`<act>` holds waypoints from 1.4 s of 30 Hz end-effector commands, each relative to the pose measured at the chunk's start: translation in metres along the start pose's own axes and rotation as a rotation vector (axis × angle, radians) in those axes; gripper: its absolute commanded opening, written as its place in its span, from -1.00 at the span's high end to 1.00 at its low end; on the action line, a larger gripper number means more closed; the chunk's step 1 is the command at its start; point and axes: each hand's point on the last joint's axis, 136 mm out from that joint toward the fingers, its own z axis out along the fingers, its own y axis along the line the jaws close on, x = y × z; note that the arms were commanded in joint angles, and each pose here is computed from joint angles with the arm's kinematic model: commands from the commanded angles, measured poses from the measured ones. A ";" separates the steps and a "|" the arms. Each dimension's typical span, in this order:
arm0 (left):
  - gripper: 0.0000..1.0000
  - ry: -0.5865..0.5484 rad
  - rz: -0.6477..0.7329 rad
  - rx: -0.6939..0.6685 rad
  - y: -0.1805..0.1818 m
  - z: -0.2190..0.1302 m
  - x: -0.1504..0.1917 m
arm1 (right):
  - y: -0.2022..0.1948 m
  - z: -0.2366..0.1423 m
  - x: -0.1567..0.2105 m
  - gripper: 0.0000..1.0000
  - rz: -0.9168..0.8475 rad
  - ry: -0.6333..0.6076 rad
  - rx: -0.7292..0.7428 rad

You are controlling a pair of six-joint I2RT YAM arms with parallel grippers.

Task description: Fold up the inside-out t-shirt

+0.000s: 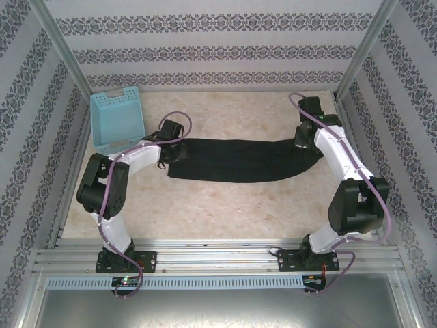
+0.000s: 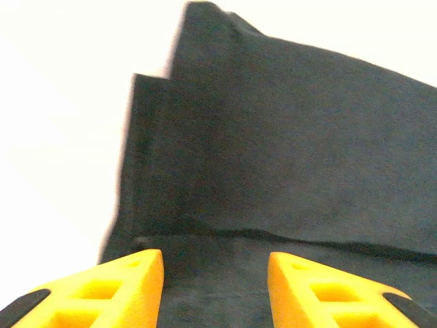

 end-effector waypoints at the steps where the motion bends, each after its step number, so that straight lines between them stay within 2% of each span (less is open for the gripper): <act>1: 0.11 0.003 0.020 -0.053 0.012 -0.002 -0.006 | 0.005 -0.017 -0.015 1.00 -0.161 -0.041 0.059; 5: 0.15 0.054 0.003 -0.022 0.007 0.015 0.004 | 0.041 -0.031 -0.022 1.00 -0.354 -0.098 0.051; 10: 0.18 0.090 -0.043 0.020 0.006 0.025 0.027 | 0.125 -0.060 -0.011 1.00 -0.607 -0.169 -0.060; 13: 0.22 0.080 -0.064 0.030 0.011 0.025 0.036 | 0.172 -0.078 0.000 1.00 -0.672 -0.181 -0.133; 18: 0.29 0.126 -0.095 0.081 0.009 0.034 0.061 | 0.240 -0.103 0.012 1.00 -0.606 -0.163 -0.290; 23: 0.33 0.134 -0.139 0.116 0.013 0.034 0.082 | 0.284 -0.100 0.025 1.00 -0.514 -0.087 -0.362; 28: 0.35 0.135 -0.160 0.148 0.014 0.030 0.094 | 0.313 -0.085 0.048 1.00 -0.428 0.032 -0.387; 36: 0.37 0.143 -0.185 0.177 0.016 0.033 0.111 | 0.343 -0.101 0.050 1.00 -0.303 0.066 -0.509; 42: 0.37 0.117 -0.198 0.185 0.017 0.028 0.109 | 0.364 -0.091 0.075 1.00 -0.266 0.123 -0.553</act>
